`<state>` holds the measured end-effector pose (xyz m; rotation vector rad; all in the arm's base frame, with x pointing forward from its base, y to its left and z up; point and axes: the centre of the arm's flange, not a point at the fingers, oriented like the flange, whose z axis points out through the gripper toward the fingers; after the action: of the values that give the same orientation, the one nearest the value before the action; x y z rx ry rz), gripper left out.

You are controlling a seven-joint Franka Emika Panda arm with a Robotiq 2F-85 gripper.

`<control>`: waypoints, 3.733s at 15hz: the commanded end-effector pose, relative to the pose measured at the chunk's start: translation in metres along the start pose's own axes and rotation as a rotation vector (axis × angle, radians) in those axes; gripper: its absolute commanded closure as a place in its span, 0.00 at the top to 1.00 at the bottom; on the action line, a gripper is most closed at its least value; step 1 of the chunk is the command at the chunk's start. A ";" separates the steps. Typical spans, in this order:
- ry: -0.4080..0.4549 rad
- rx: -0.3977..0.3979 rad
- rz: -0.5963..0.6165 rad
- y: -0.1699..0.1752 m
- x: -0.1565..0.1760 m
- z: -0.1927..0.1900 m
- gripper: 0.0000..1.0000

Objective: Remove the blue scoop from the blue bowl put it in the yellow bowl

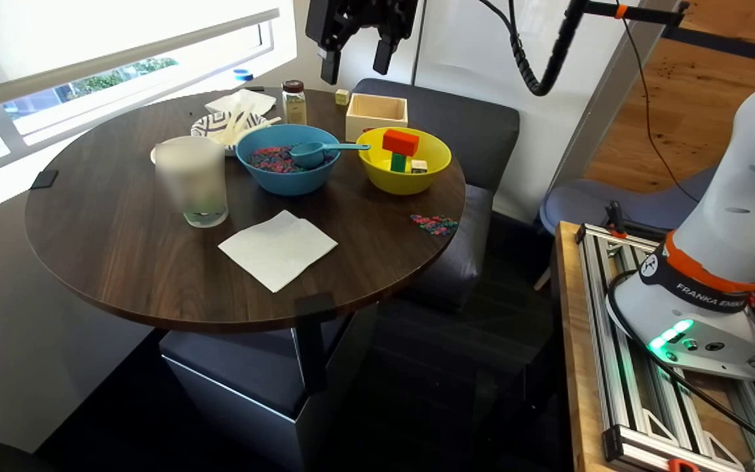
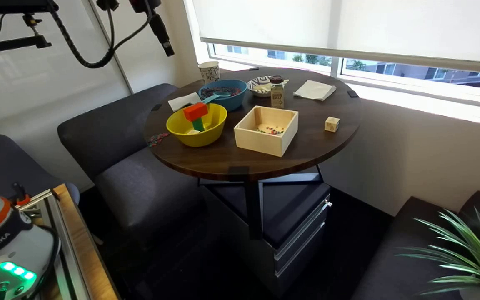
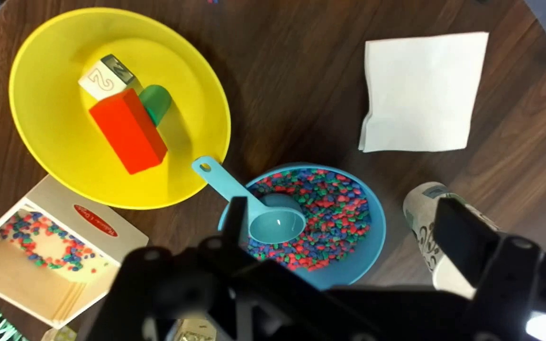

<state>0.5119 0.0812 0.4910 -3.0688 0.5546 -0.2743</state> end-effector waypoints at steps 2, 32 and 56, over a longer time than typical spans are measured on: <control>-0.133 -0.060 -0.214 0.035 0.036 0.010 1.00; -0.243 0.086 -0.621 0.056 0.056 0.122 1.00; -0.230 0.017 -0.678 0.064 0.079 0.152 0.09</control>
<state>0.5899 -0.0124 0.3538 -3.1116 -0.4822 0.0473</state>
